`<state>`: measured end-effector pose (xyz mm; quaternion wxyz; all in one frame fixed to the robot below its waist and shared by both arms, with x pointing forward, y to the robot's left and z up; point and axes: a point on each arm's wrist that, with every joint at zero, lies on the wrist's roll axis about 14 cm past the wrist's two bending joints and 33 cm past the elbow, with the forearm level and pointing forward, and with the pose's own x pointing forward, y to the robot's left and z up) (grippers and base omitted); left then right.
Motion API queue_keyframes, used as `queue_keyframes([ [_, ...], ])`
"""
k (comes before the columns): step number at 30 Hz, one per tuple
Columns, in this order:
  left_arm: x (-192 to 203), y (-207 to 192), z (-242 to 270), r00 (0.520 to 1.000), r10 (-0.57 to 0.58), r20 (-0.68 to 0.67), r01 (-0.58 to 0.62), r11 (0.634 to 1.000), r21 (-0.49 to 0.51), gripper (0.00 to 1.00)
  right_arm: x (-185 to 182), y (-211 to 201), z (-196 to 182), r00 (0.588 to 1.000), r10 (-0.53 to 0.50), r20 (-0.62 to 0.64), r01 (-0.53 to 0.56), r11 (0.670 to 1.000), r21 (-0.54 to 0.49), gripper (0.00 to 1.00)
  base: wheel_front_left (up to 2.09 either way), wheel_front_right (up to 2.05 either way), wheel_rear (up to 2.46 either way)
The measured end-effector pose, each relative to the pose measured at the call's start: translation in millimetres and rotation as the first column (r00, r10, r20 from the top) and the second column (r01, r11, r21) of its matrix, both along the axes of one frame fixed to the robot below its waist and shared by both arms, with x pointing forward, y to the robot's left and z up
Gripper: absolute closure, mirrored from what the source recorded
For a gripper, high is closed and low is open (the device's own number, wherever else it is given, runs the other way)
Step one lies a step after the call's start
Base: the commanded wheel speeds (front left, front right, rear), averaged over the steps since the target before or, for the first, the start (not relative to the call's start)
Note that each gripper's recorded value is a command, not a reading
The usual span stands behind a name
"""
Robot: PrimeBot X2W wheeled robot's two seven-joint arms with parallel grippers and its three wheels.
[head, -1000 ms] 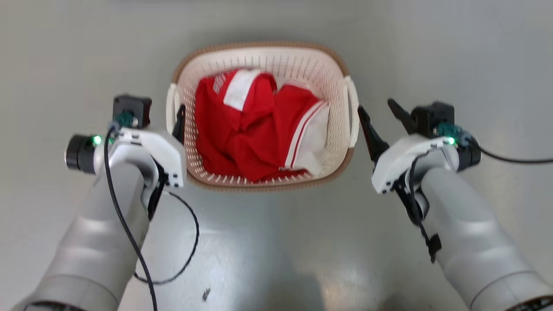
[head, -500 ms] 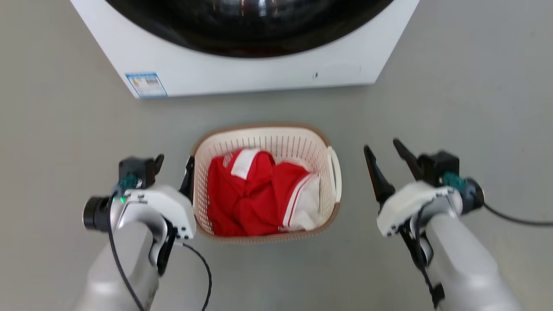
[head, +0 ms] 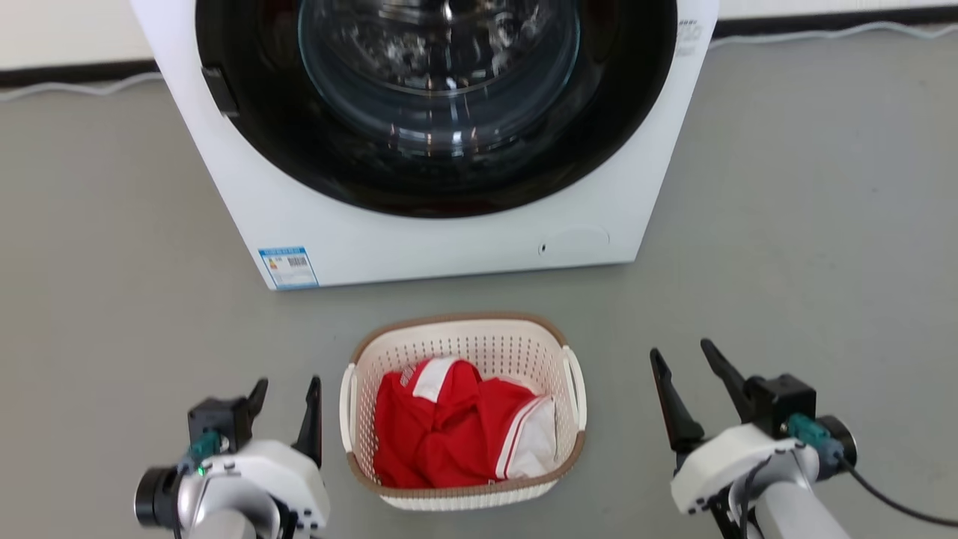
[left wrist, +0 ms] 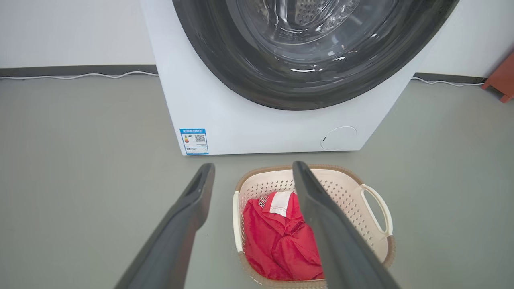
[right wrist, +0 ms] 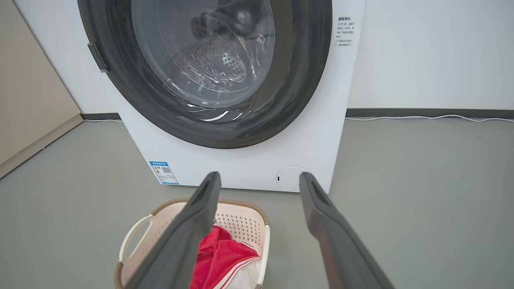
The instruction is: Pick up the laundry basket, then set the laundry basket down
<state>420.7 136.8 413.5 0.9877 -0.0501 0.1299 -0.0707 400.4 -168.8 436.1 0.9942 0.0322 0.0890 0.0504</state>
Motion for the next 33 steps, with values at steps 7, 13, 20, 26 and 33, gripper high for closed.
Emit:
queue_keyframes([
  [7, -29, 8, 9, 0.999, 0.027, 0.031, -0.027, 1.000, -0.004, 0.00, -22, 1, 17, 0.998, -0.004, 0.060, 0.004, 1.000, 0.004, 0.00, 0.00, 0.00, 0.00],
  [13, -43, 19, 21, 0.995, 0.071, 0.073, -0.069, 0.997, -0.034, 0.00, -34, -2, 27, 0.995, -0.019, 0.098, 0.018, 1.000, 0.012, 0.00, 0.00, 0.00, 0.00],
  [20, -66, 23, 24, 0.991, 0.096, 0.091, -0.090, 0.994, -0.064, 0.00, -52, -10, 27, 0.993, -0.044, 0.109, 0.044, 0.999, 0.009, 0.00, 0.00, 0.00, 0.00],
  [26, -74, 31, 40, 0.981, 0.134, 0.143, -0.122, 0.988, -0.093, 0.00, -63, -15, 31, 0.990, -0.064, 0.129, 0.063, 0.998, 0.014, 0.00, 0.00, 0.00, 0.00],
  [33, -89, 40, 34, 0.977, 0.169, 0.129, -0.158, 0.983, -0.091, 0.00, -70, -21, 33, 0.987, -0.083, 0.137, 0.082, 0.997, 0.010, 0.00, 0.00, 0.00, 0.00],
])
